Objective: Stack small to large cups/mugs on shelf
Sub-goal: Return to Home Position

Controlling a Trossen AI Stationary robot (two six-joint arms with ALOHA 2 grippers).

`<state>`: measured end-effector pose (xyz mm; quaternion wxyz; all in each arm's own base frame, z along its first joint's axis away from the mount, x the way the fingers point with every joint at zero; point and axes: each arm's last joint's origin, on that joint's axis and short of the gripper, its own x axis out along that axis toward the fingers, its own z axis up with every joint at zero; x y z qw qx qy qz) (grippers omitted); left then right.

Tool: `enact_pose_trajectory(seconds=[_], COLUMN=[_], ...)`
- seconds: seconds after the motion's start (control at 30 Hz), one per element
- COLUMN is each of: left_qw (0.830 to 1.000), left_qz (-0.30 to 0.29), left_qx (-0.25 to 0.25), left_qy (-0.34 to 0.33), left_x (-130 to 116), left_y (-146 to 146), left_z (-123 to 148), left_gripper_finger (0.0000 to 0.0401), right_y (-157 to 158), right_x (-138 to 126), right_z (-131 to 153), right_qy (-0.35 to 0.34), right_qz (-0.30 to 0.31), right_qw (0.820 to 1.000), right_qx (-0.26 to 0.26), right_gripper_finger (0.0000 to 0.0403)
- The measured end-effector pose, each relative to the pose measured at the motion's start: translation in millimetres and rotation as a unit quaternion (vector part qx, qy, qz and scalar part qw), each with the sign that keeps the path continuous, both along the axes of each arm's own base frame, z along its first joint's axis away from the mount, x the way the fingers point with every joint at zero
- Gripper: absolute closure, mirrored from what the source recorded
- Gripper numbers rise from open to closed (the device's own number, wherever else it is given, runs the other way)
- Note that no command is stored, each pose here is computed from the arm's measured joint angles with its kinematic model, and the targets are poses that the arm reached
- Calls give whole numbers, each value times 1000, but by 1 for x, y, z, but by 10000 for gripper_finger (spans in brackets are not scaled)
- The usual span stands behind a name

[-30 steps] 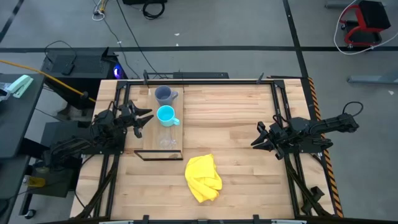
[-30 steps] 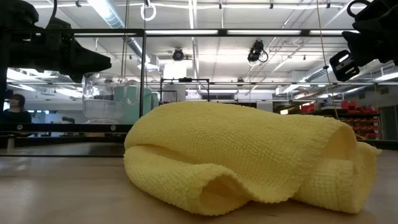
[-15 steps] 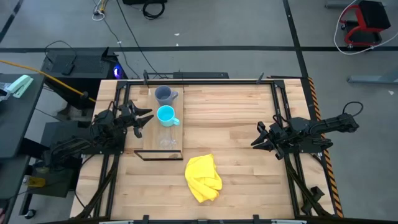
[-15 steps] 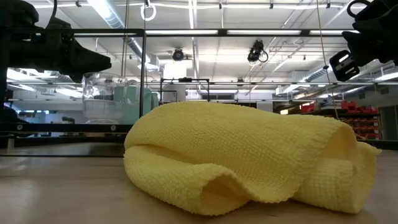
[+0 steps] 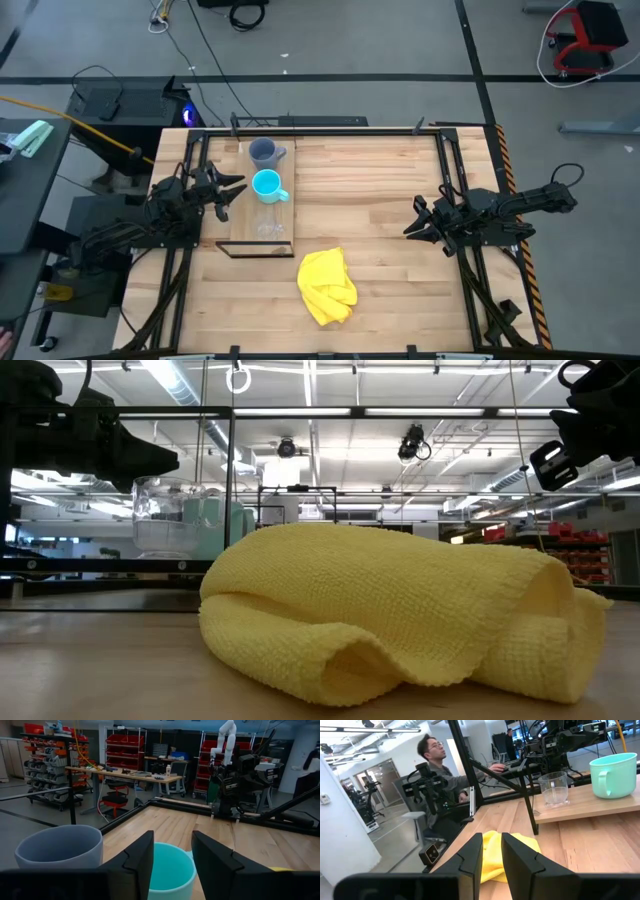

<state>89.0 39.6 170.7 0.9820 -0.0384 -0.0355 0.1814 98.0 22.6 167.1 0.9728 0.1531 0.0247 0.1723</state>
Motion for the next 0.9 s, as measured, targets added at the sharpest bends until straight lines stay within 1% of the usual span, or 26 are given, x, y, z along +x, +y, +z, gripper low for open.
enact_pose_trajectory(seconds=[0.43,0.9], left_qw=[1000,1000], left_qz=[0,0], left_qx=[0,0], left_qy=[0,0], left_x=[0,0], left_y=[0,0], left_z=[0,0], left_gripper_finger=[248,261], right_y=[0,0], right_x=[0,0], right_z=[0,0], right_qy=[0,0], right_qz=[0,0], right_qw=[1000,1000], right_qx=[0,0], right_gripper_finger=[325,325])
